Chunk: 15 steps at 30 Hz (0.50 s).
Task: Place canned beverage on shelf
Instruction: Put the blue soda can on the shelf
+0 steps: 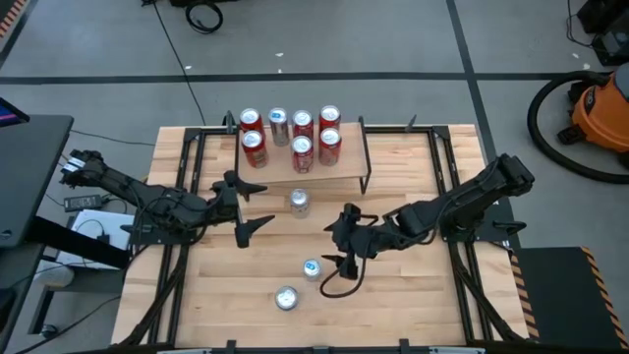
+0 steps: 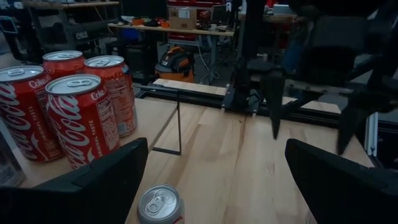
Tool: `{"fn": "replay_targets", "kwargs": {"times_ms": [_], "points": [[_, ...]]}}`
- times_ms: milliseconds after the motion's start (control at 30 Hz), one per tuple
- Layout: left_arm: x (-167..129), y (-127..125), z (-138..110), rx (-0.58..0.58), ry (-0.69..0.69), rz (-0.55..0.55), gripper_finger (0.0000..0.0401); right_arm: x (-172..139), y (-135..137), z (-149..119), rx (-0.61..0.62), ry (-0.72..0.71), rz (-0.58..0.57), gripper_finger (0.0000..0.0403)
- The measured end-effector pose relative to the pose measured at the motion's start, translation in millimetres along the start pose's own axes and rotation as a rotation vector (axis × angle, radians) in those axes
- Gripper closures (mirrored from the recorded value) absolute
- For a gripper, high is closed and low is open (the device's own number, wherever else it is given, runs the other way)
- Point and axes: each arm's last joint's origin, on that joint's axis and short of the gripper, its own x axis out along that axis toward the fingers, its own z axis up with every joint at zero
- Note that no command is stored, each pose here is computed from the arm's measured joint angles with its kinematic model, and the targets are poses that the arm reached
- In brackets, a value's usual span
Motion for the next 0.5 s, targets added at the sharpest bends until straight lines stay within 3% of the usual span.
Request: {"fn": "replay_targets", "kwargs": {"times_ms": [167, 500], "points": [[0, 0, 1, -0.006, -0.006, 0.0, 0.0009, 10, 18, -3, -0.041, -0.038, 0.06, 0.0055], [1, 1, 1, -0.012, -0.011, 0.007, 0.0009, 47, 34, -22, -0.206, -0.026, 0.063, 0.0055]]}}
